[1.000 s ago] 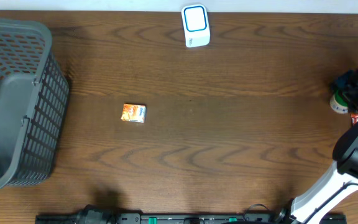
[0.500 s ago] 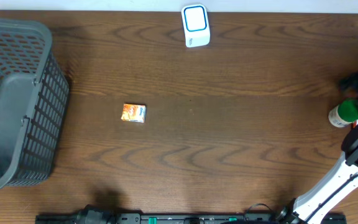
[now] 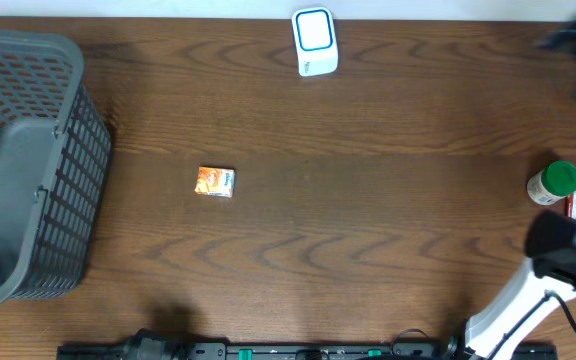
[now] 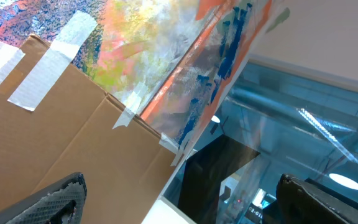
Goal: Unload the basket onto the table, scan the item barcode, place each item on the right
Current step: 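Carry the bottle to the right table edge and release it, then move the right gripper over the orange snack box and grasp it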
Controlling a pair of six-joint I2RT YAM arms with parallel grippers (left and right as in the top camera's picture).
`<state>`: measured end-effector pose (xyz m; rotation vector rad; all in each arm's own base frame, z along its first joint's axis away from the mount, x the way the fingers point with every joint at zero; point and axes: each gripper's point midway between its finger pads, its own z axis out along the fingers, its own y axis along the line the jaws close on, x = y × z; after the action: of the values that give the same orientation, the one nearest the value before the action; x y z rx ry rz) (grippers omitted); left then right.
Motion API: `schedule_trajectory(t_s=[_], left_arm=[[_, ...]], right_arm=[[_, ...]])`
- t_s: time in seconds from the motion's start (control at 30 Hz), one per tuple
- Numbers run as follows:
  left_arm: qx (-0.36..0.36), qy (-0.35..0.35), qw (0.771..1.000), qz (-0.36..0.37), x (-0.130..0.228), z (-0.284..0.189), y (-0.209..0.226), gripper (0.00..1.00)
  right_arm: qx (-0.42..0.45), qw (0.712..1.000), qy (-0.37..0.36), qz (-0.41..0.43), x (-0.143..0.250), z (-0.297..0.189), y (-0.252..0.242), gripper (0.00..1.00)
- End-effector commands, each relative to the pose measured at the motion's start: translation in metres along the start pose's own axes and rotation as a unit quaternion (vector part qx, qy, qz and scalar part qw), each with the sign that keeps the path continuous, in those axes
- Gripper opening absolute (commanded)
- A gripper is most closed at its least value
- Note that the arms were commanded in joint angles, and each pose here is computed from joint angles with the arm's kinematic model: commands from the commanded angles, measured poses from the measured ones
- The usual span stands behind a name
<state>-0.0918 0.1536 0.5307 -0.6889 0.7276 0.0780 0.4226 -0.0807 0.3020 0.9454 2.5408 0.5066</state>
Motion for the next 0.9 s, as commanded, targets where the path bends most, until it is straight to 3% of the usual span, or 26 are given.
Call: schedule_trajectory(t_s=[0.0, 0.17, 0.37, 0.5, 0.87], left_arm=[[-0.003, -0.004, 1.0, 0.005, -0.002, -0.002, 0.003, 0.98], [-0.003, -0.004, 1.0, 0.005, -0.002, -0.002, 0.003, 0.98], [-0.003, -0.004, 1.0, 0.005, -0.002, -0.002, 0.003, 0.98], [-0.003, -0.004, 1.0, 0.005, -0.002, -0.002, 0.003, 0.98], [-0.003, -0.004, 1.0, 0.005, -0.002, -0.002, 0.003, 0.98]], right_arm=[[-0.02, 0.99, 0.118, -0.074, 0.069, 0.05, 0.054, 0.99], [0.042, 0.975, 0.179, -0.122, 0.154, 0.1, 0.093, 0.99], [0.035, 0.947, 0.184, -0.259, 0.254, 0.17, 0.142, 0.99], [0.036, 0.937, 0.208, -0.278, 0.319, 0.202, 0.147, 0.99], [-0.039, 0.909, 0.198, -0.365, 0.419, 0.243, 0.193, 0.99]])
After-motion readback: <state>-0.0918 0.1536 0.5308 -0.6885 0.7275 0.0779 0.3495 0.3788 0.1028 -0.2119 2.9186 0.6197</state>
